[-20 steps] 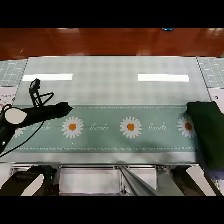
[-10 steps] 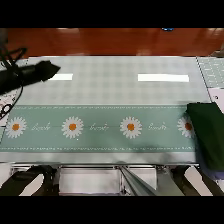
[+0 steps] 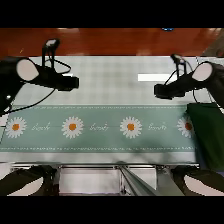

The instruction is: Fold the shirts.

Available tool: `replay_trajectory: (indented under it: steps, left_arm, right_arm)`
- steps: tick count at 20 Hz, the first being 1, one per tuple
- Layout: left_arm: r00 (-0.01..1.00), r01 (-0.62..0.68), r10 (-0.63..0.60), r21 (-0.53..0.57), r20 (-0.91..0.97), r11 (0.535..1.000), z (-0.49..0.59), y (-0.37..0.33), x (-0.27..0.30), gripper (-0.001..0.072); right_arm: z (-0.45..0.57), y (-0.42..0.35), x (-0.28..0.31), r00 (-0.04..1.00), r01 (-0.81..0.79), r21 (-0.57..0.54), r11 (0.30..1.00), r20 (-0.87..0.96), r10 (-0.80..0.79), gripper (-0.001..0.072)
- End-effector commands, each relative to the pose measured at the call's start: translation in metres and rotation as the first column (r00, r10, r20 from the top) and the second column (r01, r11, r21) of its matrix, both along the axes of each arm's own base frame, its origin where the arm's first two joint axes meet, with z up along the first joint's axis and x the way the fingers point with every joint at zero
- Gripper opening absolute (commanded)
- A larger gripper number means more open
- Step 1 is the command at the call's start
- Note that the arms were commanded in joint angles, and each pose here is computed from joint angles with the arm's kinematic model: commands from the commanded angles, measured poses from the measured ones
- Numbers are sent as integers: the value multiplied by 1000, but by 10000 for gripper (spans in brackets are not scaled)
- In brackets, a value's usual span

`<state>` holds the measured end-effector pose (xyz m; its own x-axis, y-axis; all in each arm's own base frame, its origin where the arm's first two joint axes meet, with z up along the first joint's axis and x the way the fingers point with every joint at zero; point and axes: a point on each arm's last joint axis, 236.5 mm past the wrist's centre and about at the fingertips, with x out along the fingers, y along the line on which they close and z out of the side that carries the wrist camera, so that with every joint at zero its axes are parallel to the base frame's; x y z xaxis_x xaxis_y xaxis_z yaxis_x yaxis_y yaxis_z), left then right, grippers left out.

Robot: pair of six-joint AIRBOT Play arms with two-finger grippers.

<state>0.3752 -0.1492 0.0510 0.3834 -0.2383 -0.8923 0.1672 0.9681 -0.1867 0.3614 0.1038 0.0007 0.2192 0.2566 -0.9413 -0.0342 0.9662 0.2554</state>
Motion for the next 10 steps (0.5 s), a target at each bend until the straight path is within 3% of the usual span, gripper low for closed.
replay_trajectory:
  steps: [1, 10]
  left_arm:
    - [998, -42, 47, 103, -40, 994, -22, 11, 3, 16]
    - [998, -45, 50, 103, -38, 994, -23, 12, 4, 16]
  right_arm:
    - [-28, -16, -15, 994, -49, -146, 988, -101, 34, 24]
    - [-27, -17, -7, 998, -27, -148, 989, -67, 17, 24]
